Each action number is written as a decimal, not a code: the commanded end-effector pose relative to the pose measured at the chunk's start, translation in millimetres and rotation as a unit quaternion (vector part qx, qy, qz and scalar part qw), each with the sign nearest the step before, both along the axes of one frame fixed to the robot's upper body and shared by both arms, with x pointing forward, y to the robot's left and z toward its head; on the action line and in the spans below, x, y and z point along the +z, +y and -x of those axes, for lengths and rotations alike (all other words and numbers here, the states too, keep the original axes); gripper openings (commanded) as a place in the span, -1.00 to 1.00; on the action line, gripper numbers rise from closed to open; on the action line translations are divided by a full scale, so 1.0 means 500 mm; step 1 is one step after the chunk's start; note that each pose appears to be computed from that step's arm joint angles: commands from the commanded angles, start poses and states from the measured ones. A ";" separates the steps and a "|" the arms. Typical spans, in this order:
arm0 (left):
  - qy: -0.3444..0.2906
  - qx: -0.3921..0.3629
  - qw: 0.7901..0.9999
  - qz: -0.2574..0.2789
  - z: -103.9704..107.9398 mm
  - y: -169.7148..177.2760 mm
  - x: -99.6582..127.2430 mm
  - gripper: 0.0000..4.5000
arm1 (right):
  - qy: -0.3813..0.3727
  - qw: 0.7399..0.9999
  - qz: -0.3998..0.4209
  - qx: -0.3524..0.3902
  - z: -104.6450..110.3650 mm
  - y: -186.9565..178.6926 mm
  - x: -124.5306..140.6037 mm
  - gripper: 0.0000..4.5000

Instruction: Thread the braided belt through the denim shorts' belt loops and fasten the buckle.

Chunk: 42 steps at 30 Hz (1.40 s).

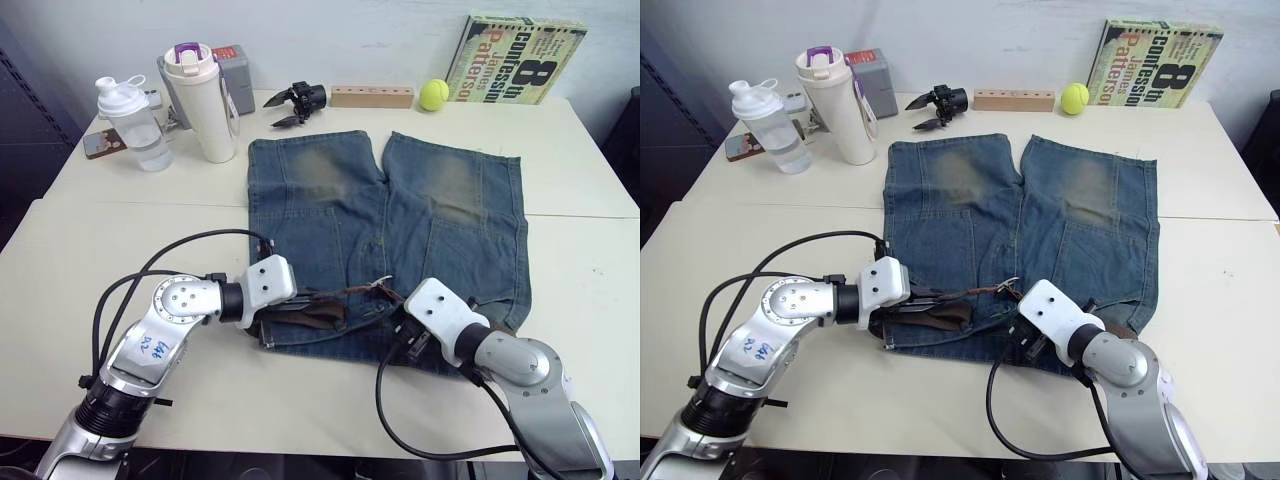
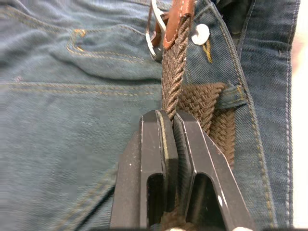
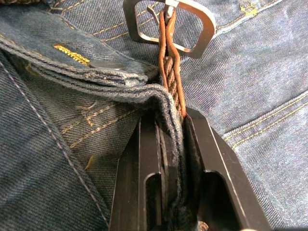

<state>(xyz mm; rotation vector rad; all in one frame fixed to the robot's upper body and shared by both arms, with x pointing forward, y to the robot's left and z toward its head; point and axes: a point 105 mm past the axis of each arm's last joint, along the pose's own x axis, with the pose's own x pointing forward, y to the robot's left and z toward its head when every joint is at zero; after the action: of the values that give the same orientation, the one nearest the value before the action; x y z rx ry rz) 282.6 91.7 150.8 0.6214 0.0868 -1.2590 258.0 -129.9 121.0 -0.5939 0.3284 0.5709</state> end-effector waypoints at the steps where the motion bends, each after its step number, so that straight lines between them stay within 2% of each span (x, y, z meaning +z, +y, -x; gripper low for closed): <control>1: 0.004 -0.054 0.998 -0.022 0.020 -0.003 0.008 -1.00 | 0.028 0.998 -0.031 -0.040 -0.005 -0.007 -0.008 -0.98; 3: 0.019 -0.067 0.997 -0.029 0.026 -0.008 -0.002 -1.00 | 0.031 0.998 -0.041 -0.040 -0.006 -0.001 -0.003 -0.98; 6: 0.003 -0.042 0.998 -0.041 0.004 -0.011 -0.016 -1.00 | 0.028 0.998 -0.050 -0.038 -0.006 0.006 0.004 -0.98; 9: 0.003 -0.005 0.997 -0.075 -0.018 -0.009 -0.049 -1.00 | 0.023 0.998 -0.059 -0.030 0.000 0.015 0.015 -0.98; 13: 0.006 0.065 0.996 -0.066 -0.052 -0.011 -0.042 -1.00 | 0.013 0.997 -0.080 -0.015 0.009 0.029 0.035 -0.98; 15: 0.000 0.074 0.994 -0.080 -0.057 -0.007 -0.041 -1.00 | 0.008 0.996 -0.085 -0.014 0.010 0.029 0.044 -0.98; 21: 0.008 0.067 0.992 -0.110 -0.042 0.000 -0.058 -1.00 | -0.002 0.995 -0.104 -0.013 0.008 0.037 0.068 -0.98; 26: 0.018 0.090 0.993 -0.073 -0.055 -0.016 -0.043 -1.00 | 0.002 0.995 -0.092 0.032 0.024 0.062 0.071 -0.98; 33: 0.030 0.095 0.992 -0.083 -0.056 -0.034 -0.054 -1.00 | 0.009 0.997 -0.070 0.037 0.030 0.071 0.053 -0.98; 37: 0.044 0.087 0.992 -0.081 -0.042 -0.052 -0.061 -1.00 | -0.006 0.997 -0.080 0.005 0.019 0.064 0.061 -0.98; 42: 0.053 0.125 0.988 -0.075 -0.050 -0.063 -0.072 -1.00 | -0.032 0.998 -0.050 0.022 0.012 0.070 0.074 -0.98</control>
<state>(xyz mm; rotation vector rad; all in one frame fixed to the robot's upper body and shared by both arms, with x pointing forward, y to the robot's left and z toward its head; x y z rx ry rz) 311.1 65.9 132.2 0.6674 0.2733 -1.0472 263.6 -112.1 132.0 -0.4788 0.3727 0.5330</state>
